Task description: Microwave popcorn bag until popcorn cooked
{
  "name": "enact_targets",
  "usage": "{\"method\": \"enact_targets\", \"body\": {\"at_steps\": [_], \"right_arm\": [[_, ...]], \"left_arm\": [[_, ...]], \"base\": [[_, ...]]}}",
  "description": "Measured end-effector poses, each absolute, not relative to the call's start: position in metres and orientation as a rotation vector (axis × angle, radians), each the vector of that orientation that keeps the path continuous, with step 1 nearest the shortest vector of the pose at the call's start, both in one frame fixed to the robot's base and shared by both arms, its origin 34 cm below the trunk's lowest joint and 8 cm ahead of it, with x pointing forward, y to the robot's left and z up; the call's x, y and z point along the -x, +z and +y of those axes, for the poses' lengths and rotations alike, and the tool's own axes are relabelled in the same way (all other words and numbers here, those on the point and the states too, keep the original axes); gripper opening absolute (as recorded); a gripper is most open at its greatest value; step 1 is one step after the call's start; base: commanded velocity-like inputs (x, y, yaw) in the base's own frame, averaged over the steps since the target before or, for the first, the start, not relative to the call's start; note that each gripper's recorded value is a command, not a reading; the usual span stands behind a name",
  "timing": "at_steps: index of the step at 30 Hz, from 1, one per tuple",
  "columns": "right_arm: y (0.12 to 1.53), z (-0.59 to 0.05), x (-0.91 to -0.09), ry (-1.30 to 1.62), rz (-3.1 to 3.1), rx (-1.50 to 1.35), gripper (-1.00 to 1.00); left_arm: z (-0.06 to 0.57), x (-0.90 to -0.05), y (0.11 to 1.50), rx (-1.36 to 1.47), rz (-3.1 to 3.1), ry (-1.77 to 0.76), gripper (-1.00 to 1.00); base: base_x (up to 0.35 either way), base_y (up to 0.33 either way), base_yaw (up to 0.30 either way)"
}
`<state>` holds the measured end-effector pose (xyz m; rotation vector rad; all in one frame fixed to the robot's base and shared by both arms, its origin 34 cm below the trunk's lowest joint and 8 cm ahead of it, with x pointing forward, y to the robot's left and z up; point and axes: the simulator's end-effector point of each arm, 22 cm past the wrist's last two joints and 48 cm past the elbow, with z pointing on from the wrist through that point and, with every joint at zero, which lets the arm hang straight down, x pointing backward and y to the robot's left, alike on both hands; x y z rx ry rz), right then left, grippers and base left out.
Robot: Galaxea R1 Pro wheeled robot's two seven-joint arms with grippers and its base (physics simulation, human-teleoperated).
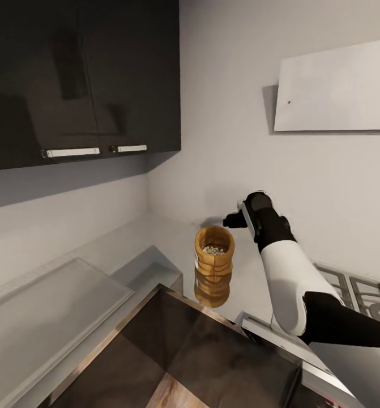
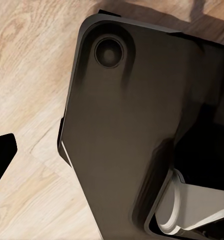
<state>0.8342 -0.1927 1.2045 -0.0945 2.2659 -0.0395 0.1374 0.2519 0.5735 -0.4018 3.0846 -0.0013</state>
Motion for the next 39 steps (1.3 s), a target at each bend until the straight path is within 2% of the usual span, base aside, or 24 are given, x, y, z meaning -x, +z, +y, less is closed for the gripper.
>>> {"method": "enact_targets", "body": {"at_steps": [24, 39], "right_arm": [[1.173, -0.201, -0.844, -0.126, 2.253, 0.094, 1.00], [1.154, -0.191, -0.843, -0.086, 2.275, 0.088, 1.00]], "left_arm": [[0.252, -0.138, 0.574, 0.392, 3.084, 0.000, 1.00], [0.253, -0.137, 0.574, 0.407, 3.084, 0.002, 1.00]], "base": [[0.002, 0.000, 0.000], [0.144, 0.000, 0.000]]}}
